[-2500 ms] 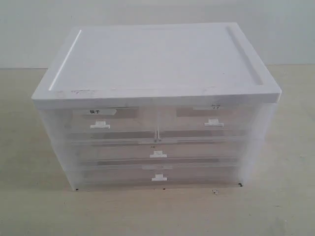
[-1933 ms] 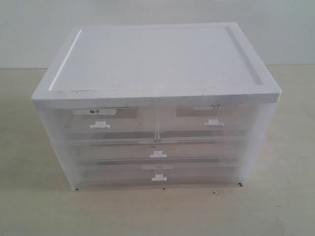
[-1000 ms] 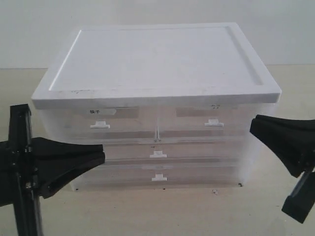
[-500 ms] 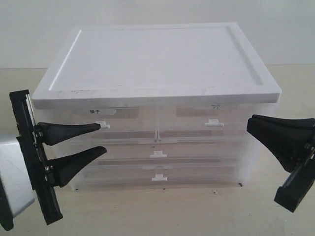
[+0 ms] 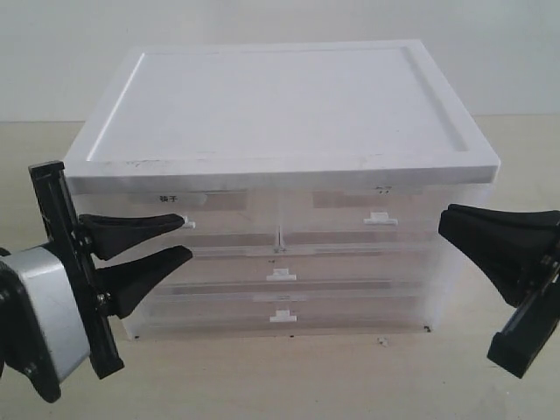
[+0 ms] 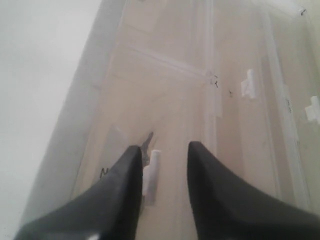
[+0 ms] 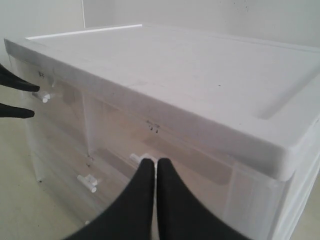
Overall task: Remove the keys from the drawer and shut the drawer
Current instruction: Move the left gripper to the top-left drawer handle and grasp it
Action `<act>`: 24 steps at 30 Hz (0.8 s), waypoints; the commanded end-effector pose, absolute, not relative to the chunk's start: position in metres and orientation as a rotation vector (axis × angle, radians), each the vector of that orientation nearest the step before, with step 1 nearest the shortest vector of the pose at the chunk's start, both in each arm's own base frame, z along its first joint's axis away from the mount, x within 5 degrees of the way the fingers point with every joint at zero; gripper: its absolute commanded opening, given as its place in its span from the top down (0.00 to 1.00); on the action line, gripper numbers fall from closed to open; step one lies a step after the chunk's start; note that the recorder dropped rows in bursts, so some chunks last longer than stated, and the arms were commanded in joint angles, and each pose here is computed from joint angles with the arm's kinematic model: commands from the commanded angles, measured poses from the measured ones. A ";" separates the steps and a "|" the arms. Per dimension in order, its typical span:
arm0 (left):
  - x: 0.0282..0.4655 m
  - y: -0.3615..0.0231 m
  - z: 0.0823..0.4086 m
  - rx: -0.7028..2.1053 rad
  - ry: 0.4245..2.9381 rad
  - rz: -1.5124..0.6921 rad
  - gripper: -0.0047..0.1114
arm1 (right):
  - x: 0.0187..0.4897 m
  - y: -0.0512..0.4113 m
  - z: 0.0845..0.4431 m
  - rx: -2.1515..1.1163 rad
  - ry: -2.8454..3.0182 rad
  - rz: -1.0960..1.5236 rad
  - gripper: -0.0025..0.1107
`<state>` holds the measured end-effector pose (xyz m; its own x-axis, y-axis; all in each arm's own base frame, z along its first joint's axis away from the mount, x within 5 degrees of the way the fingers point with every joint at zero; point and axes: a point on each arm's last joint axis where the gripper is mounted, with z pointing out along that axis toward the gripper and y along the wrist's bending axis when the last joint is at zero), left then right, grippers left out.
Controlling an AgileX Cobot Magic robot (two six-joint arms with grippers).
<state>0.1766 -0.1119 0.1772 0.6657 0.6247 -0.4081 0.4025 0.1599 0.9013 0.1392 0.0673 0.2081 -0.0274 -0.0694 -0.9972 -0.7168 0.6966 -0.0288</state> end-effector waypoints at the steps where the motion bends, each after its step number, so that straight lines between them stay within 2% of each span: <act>1: 0.178 -0.112 0.178 1.425 0.924 0.206 0.80 | 0.141 0.067 0.210 -0.673 1.520 0.581 0.98; 4: 0.179 -0.111 0.177 1.437 0.938 0.209 0.92 | 0.141 0.067 0.210 -0.670 1.523 0.579 0.98; 17: 0.164 -0.110 0.170 1.495 0.921 0.153 0.92 | 0.143 0.064 0.209 -0.642 1.546 0.545 0.98; 24: 0.149 -0.107 0.179 1.478 0.875 0.147 0.92 | 0.144 0.064 0.208 -0.639 1.551 0.541 0.98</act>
<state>0.1539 -0.1079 0.1750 0.6860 0.5993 -0.4127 0.4235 0.1323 0.8962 0.1422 0.0642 0.2068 -0.0437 -0.0758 -0.9962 -0.6831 0.7299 -0.0255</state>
